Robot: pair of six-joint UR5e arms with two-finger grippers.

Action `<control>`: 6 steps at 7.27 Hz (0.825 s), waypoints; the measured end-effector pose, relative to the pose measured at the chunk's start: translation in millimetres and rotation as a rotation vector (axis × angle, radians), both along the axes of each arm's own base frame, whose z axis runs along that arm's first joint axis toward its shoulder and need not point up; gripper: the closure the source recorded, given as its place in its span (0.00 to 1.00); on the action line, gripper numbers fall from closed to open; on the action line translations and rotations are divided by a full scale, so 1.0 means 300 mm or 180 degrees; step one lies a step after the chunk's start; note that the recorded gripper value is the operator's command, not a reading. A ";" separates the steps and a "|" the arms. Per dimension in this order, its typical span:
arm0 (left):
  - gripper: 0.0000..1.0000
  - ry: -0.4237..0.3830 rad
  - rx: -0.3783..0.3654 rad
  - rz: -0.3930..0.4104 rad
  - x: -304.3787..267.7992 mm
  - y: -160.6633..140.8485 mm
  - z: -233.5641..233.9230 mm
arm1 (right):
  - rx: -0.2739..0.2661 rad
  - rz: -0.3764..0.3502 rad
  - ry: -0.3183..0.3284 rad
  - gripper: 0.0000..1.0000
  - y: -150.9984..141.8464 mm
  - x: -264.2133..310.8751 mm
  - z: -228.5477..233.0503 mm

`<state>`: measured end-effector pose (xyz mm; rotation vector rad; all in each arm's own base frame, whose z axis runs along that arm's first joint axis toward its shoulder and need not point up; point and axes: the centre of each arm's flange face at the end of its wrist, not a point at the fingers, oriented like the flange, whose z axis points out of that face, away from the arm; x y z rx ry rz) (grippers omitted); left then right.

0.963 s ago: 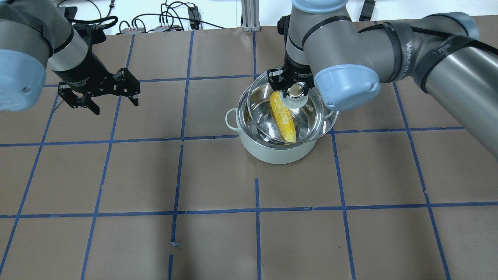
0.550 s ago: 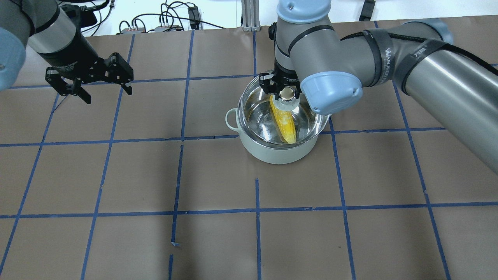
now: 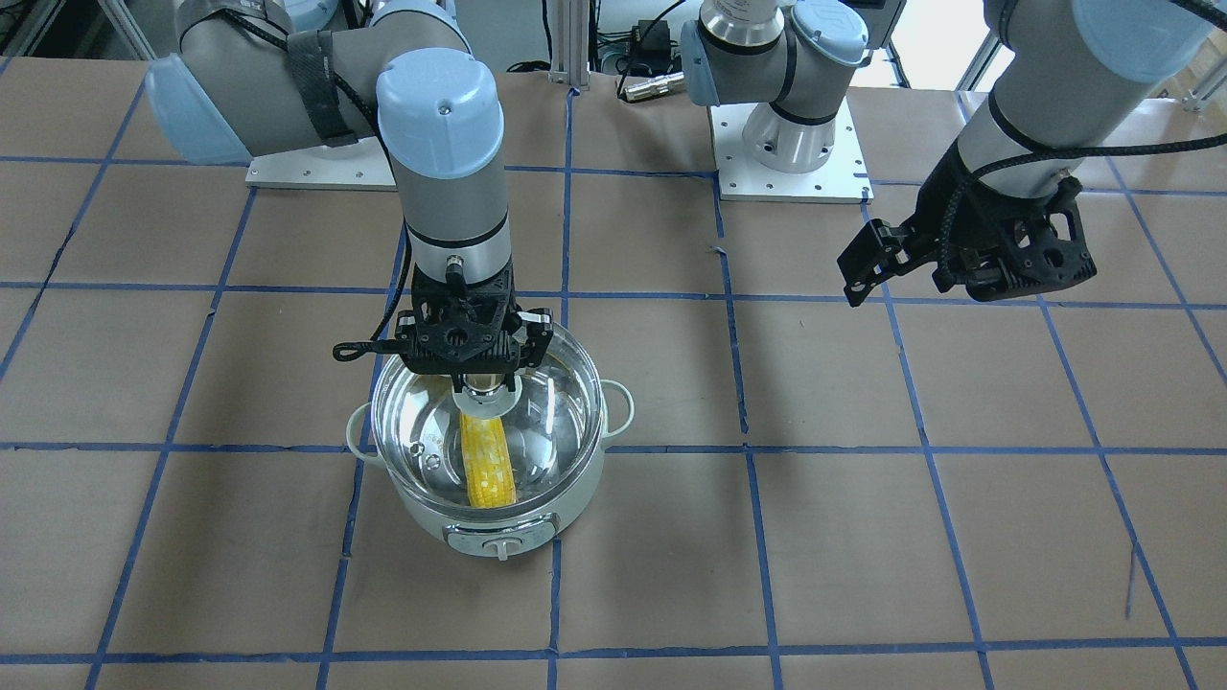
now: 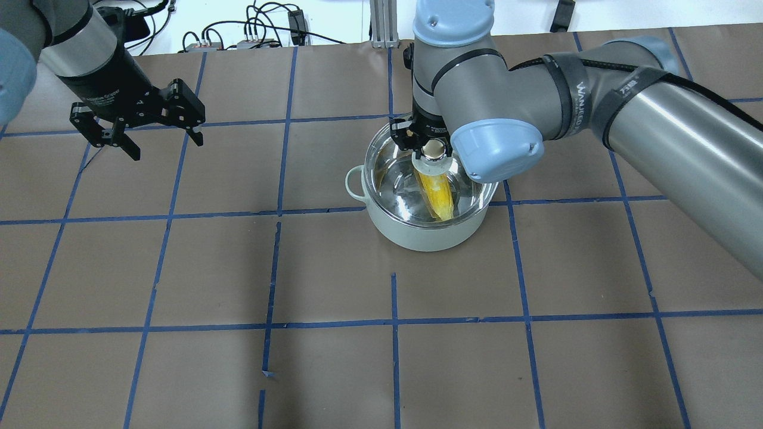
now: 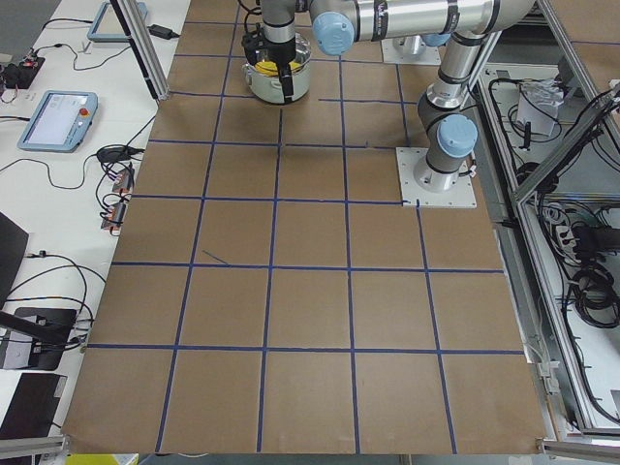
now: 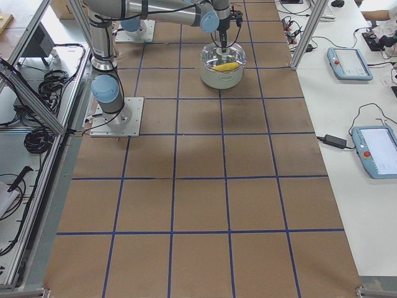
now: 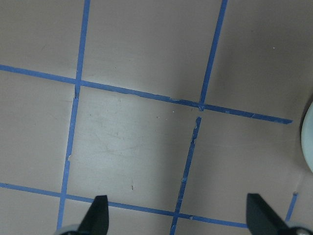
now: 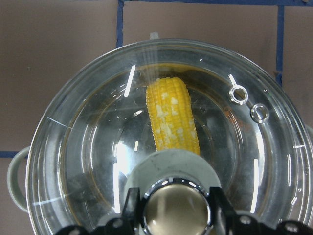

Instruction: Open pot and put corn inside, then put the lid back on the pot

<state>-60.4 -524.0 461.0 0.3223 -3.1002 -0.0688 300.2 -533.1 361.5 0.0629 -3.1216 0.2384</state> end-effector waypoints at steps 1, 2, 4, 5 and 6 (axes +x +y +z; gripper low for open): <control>0.00 0.0005 0.0015 0.0001 -0.004 -0.003 -0.010 | -0.0008 0.0005 0.0013 0.54 -0.005 0.005 -0.009; 0.00 0.0010 0.0036 0.0011 -0.010 -0.002 -0.022 | -0.0014 0.0007 0.0017 0.54 -0.008 0.007 -0.011; 0.00 0.0027 0.0086 0.0049 -0.023 0.006 -0.051 | -0.0024 0.0021 0.0022 0.52 -0.011 0.009 -0.008; 0.00 0.0032 0.0105 0.0056 -0.034 0.010 -0.061 | -0.0027 0.0030 0.0021 0.53 -0.013 0.010 -0.007; 0.00 0.0031 0.0119 0.0071 -0.056 0.015 -0.067 | -0.0028 0.0034 0.0020 0.53 -0.016 0.008 -0.007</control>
